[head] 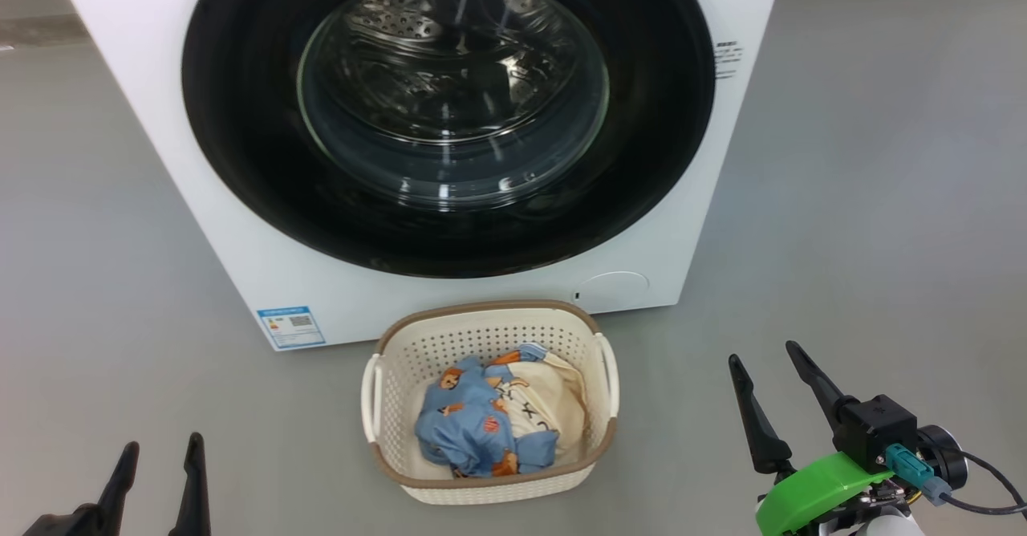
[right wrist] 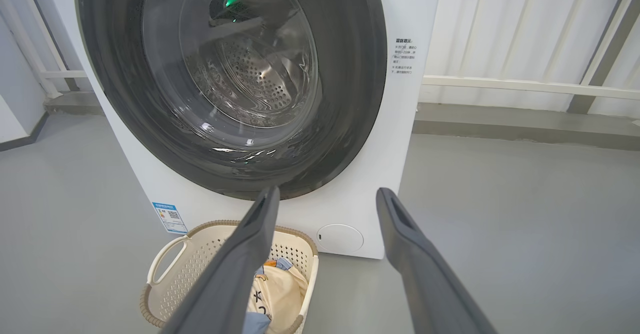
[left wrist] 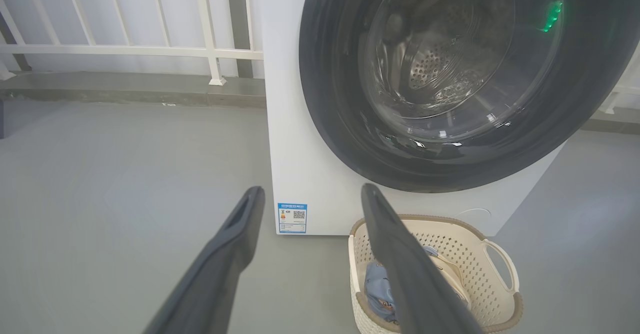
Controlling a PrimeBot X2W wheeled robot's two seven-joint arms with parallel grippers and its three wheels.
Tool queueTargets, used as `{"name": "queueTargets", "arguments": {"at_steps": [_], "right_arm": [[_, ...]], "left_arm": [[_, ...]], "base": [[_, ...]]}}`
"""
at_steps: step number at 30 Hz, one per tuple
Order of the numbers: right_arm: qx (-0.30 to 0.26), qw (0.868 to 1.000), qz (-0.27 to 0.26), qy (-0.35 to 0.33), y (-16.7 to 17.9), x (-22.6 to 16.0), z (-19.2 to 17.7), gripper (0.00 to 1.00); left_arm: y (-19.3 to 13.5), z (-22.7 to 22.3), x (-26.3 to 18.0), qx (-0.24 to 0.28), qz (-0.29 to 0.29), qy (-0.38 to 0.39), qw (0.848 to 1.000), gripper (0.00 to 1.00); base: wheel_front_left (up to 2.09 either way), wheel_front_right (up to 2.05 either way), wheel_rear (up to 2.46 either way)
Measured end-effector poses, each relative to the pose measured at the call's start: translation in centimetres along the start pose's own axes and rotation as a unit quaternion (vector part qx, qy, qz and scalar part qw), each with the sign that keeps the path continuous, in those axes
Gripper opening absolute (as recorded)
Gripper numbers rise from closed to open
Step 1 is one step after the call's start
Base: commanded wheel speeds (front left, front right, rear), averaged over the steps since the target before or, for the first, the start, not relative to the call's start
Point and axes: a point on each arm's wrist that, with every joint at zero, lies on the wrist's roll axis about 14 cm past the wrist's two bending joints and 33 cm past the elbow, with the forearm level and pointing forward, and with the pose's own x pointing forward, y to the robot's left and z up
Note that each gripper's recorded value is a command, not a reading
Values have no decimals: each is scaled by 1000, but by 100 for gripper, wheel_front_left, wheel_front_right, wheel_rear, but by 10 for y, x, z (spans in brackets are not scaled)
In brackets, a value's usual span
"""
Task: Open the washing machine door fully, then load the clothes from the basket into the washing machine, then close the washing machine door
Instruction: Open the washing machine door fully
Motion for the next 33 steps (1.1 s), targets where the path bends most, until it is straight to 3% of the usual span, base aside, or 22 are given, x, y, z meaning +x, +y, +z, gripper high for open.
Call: {"name": "queueTargets", "arguments": {"at_steps": [17, 33], "right_arm": [[-1, 1000, -1, 2, -1, 0, -1, 100], [-1, 1000, 0, 1, -1, 0, 0, 100]], "left_arm": [[0, 6, 2, -6, 4, -11, 1000, 100], [-1, 5, 1, -9, 3, -10, 1000, 100]], "base": [[107, 107, -214], [15, 15, -29]]}}
